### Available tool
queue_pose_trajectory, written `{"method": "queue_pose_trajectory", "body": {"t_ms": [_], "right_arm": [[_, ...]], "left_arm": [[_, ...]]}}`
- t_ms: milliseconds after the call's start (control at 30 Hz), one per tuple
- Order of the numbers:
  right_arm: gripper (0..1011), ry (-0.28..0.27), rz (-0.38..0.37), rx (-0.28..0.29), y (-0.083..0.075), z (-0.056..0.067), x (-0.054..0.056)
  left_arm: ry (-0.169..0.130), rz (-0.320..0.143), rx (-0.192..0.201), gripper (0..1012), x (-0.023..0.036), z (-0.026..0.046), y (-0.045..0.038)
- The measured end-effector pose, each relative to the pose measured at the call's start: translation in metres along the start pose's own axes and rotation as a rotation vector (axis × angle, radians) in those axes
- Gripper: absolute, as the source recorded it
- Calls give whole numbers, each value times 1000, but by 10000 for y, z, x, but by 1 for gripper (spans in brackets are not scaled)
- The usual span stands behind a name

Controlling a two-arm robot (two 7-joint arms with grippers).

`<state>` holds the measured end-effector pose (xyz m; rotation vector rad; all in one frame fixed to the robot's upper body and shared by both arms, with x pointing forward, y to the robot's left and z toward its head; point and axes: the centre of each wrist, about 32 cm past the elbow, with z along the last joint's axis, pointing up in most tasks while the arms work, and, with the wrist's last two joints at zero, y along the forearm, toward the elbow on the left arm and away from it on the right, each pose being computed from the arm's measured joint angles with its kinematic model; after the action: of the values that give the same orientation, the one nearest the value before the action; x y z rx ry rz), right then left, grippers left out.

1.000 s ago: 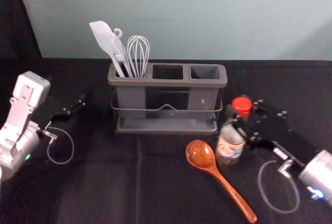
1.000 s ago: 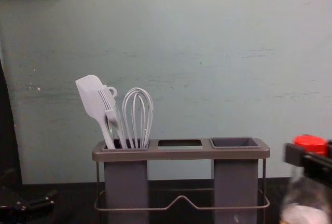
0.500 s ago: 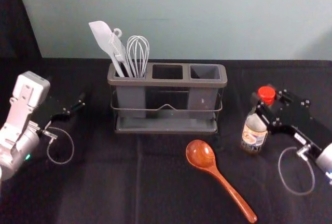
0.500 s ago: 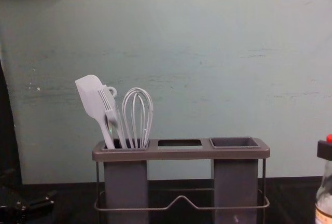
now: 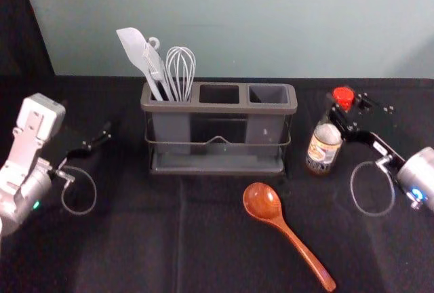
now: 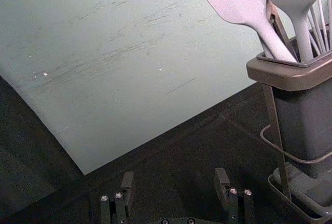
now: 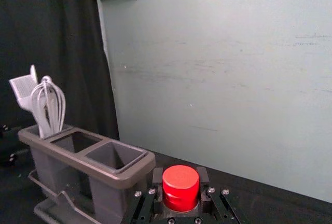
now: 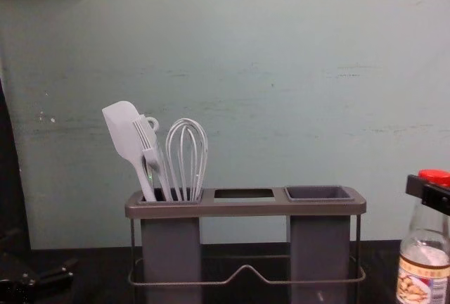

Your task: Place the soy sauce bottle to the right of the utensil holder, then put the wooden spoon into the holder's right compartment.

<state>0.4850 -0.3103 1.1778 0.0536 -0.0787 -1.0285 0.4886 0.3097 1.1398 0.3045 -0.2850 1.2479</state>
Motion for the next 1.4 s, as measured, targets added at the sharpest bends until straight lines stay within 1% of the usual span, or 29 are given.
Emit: {"method": "queue_pose_trajectory", "body": {"t_ms": [167, 333, 467, 800, 900, 933, 1000, 1067, 1100, 1267, 1300, 1333, 1367, 1400], "right_arm": [[381, 41, 1, 18, 106, -75, 26], [381, 64, 5, 26, 156, -135, 39], [381, 71, 7, 26, 183, -176, 47], [381, 69, 3, 31, 192, -242, 37], [446, 68, 2, 34, 195, -253, 33], [503, 68, 2, 34, 196, -256, 32], [554, 69, 1, 35, 197, -257, 31], [634, 68, 1, 40, 195, -243, 34], [651, 67, 2, 43, 193, -232, 32], [812, 41, -1, 59, 161, -108, 18], [830, 24, -5, 58, 146, -43, 7], [866, 17, -8, 57, 138, -14, 1], [893, 0, -14, 52, 116, 56, -24], [916, -10, -16, 52, 104, 98, -39]], "left_arm": [[0, 0, 0, 1000, 0, 0, 0], [0, 0, 0, 1000, 0, 0, 0], [0, 0, 0, 1000, 0, 0, 0], [0, 0, 0, 1000, 0, 0, 0], [0, 0, 0, 1000, 0, 0, 0], [0, 0, 0, 1000, 0, 0, 0], [0, 0, 0, 1000, 0, 0, 0], [0, 0, 0, 1000, 0, 0, 0], [0, 0, 0, 1000, 0, 0, 0], [0, 0, 0, 1000, 0, 0, 0], [0, 0, 0, 1000, 0, 0, 0], [0, 0, 0, 1000, 0, 0, 0], [0, 0, 0, 1000, 0, 0, 0], [0, 0, 0, 1000, 0, 0, 0]]}}
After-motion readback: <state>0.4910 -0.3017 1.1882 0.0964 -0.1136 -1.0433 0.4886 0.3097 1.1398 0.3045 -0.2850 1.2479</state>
